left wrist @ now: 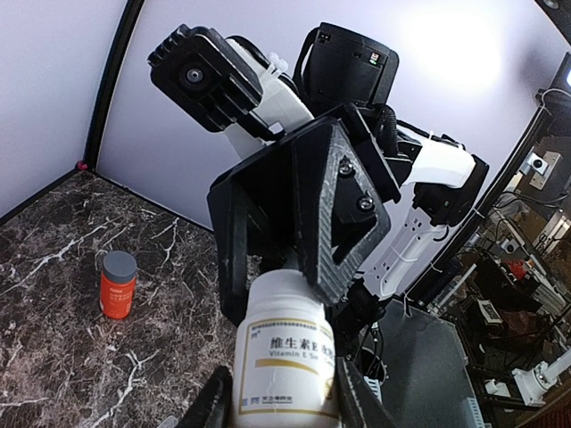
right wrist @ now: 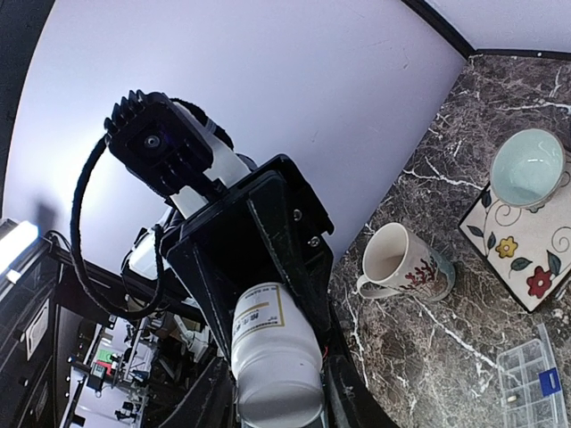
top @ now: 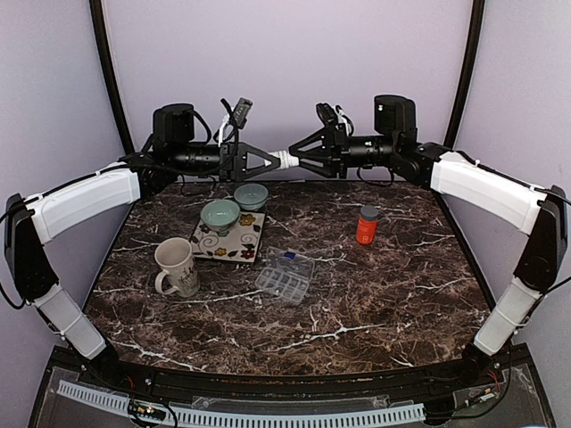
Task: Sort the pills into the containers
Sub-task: Unscrew the lid of the pill bottle.
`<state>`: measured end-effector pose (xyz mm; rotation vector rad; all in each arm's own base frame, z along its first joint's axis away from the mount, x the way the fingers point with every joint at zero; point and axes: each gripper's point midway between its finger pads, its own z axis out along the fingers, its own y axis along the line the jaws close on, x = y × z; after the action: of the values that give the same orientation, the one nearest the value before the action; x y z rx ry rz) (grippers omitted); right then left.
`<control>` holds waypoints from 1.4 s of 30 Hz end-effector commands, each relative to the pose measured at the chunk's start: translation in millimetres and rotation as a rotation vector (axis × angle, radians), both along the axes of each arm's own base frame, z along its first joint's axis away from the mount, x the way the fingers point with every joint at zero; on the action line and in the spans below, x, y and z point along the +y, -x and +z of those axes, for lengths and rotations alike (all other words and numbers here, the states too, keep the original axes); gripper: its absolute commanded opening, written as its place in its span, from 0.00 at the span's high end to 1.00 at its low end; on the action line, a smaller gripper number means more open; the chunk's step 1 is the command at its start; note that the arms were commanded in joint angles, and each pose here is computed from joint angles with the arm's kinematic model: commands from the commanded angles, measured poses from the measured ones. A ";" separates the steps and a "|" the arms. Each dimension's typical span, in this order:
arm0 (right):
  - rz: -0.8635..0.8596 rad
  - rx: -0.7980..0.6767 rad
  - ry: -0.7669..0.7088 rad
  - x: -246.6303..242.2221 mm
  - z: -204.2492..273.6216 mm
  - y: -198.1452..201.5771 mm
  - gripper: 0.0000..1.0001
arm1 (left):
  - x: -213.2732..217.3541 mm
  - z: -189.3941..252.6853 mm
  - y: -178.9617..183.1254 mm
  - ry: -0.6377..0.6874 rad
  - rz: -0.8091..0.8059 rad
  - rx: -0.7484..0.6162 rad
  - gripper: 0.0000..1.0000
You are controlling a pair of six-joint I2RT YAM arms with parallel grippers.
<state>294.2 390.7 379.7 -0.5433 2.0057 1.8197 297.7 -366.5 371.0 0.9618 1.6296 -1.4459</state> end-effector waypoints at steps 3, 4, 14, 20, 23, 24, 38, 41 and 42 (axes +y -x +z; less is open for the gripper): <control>0.037 -0.044 -0.027 5.4 12.8 6.3 0.67 | -2.7 15.4 0.3 0.021 -0.011 -0.052 1.00; 0.039 -0.043 -0.026 5.8 12.5 6.6 0.67 | -3.0 15.6 0.2 0.021 -0.012 -0.051 1.00; 0.060 -0.061 -0.022 7.6 14.2 10.6 1.00 | -4.0 14.5 -1.5 0.017 -0.011 -0.052 1.00; 0.074 -0.182 -0.003 4.5 19.1 15.5 1.00 | -2.6 26.5 1.5 0.062 -0.056 -0.018 1.00; 0.089 -0.295 -0.003 1.3 26.3 20.3 1.00 | -1.1 38.1 7.6 0.104 -0.116 0.018 1.00; 0.095 -0.340 -0.005 0.0 29.5 23.0 1.00 | -0.5 41.8 9.5 0.117 -0.137 0.032 1.00; 0.091 -0.669 0.083 -8.2 40.5 27.8 1.00 | 2.8 71.6 34.1 0.203 -0.368 0.189 1.00; 0.090 -0.687 0.112 -6.8 37.4 28.5 1.00 | 2.8 71.4 34.3 0.203 -0.373 0.191 1.00; 0.090 -0.690 0.120 -6.3 36.6 28.8 1.00 | 2.7 71.5 34.3 0.204 -0.374 0.190 1.00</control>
<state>277.0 383.7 416.2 -1.0578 1.6432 1.3630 288.9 -374.6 403.9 0.9291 1.6178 -1.9716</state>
